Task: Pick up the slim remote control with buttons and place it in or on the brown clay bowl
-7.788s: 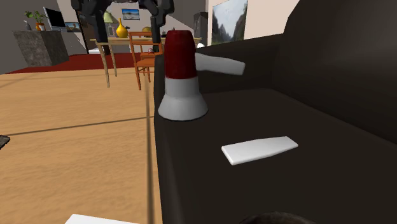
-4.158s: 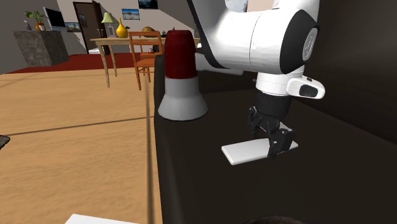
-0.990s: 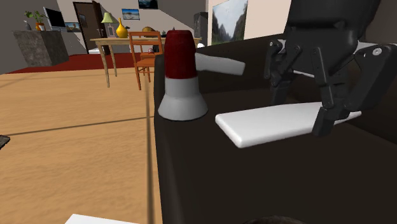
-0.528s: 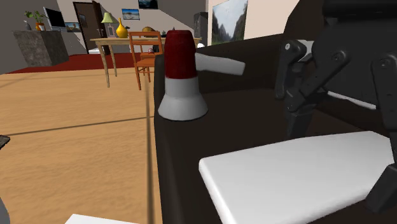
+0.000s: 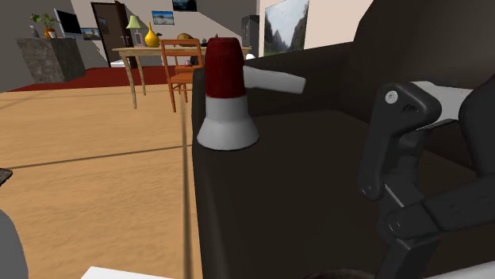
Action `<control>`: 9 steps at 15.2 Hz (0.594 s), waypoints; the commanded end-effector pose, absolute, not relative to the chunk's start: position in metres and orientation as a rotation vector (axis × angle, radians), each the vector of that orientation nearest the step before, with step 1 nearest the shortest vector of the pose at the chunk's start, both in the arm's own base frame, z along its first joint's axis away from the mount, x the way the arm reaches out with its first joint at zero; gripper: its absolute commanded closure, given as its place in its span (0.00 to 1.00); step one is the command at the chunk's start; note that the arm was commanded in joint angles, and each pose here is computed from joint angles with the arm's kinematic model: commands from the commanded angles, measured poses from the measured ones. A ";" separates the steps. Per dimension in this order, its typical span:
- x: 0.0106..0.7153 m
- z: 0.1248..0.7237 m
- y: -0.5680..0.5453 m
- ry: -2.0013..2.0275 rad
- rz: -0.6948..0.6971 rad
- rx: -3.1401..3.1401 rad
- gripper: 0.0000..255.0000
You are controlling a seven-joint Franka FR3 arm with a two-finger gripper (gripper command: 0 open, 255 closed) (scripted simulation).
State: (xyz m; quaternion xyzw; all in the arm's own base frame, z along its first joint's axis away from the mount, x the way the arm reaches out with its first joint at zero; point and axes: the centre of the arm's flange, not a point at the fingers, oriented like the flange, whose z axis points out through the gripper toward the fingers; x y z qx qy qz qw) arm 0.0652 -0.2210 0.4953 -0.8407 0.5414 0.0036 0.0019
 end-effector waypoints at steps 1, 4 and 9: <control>0.063 0.483 -0.221 1.698 0.011 -2.639 1.00; 0.063 0.467 -0.221 1.698 0.011 -2.639 1.00; 0.063 0.441 -0.221 1.698 0.011 -2.639 1.00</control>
